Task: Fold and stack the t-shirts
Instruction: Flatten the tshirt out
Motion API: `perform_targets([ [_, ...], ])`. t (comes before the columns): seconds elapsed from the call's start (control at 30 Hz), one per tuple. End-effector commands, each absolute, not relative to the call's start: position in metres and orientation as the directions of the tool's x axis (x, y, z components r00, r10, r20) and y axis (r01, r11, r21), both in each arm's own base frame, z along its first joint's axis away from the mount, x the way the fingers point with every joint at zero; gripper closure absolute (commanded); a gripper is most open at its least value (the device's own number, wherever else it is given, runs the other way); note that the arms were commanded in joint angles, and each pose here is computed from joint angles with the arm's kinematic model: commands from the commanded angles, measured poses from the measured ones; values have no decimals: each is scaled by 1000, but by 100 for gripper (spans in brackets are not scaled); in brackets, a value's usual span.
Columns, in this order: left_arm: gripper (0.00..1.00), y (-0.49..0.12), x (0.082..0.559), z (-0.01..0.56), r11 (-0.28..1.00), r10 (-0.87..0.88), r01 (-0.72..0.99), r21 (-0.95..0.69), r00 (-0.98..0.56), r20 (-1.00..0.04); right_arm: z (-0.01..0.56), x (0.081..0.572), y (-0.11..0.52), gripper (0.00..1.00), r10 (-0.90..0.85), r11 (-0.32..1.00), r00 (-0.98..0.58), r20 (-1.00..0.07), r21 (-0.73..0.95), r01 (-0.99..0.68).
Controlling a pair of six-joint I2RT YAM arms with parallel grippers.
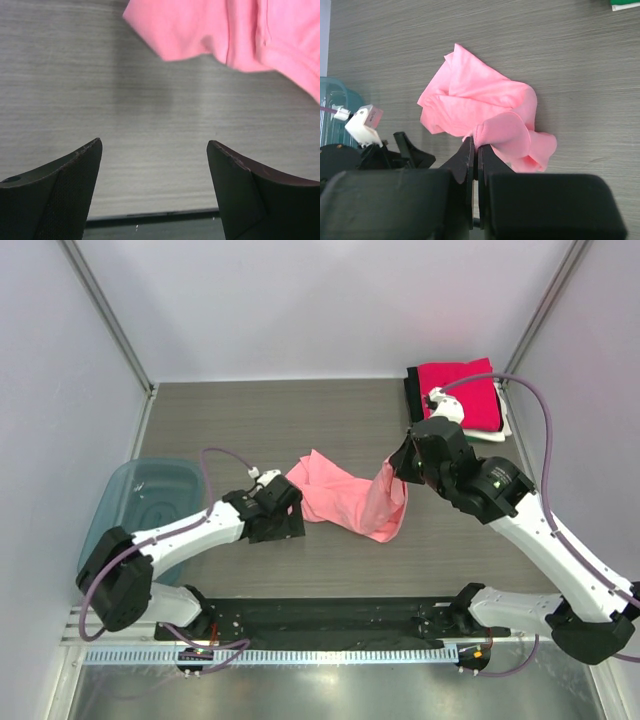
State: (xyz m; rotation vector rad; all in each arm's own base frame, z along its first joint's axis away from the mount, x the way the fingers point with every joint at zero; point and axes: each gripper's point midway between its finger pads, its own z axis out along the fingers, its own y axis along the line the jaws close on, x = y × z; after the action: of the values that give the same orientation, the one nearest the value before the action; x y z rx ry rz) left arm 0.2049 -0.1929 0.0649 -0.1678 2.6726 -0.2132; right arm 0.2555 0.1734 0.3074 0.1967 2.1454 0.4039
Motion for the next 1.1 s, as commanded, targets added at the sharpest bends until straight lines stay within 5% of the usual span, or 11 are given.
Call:
perform_targets([
  [0.0, 13, -218, 243, 77, 964, -212, -91, -248, -827, -521, 329, 260, 170, 99, 316, 924, -513, -798, 383, -27],
  [0.33, 18, -237, 289, 38, 920, -361, -236, -314, -824, -436, 317, 250, 162, 99, 294, 929, -527, -797, 369, -39],
  [0.43, 47, -237, 297, 27, 910, -388, -274, -310, -826, -408, 310, 249, 163, 99, 289, 930, -540, -791, 366, -39],
  [0.47, 80, -237, 299, 26, 908, -393, -280, -312, -827, -403, 308, 249, 163, 99, 287, 929, -546, -787, 367, -41],
  [0.53, 100, -232, 306, 39, 904, -404, -286, -317, -813, -418, 308, 247, 166, 99, 286, 925, -554, -782, 375, -51],
  [0.67, 100, -192, 304, 103, 923, -385, -310, -227, -746, -543, 320, 239, 168, 99, 326, 898, -551, -768, 434, -74],
  [0.87, 100, -146, 306, 287, 911, -409, -255, -323, -483, -774, 334, 217, 186, 99, 366, 821, -604, -708, 552, -149],
  [1.07, 100, -203, 346, 368, 927, -340, -28, -373, -476, -811, 338, 200, 177, 99, 490, 746, -609, -624, 661, -76],
])
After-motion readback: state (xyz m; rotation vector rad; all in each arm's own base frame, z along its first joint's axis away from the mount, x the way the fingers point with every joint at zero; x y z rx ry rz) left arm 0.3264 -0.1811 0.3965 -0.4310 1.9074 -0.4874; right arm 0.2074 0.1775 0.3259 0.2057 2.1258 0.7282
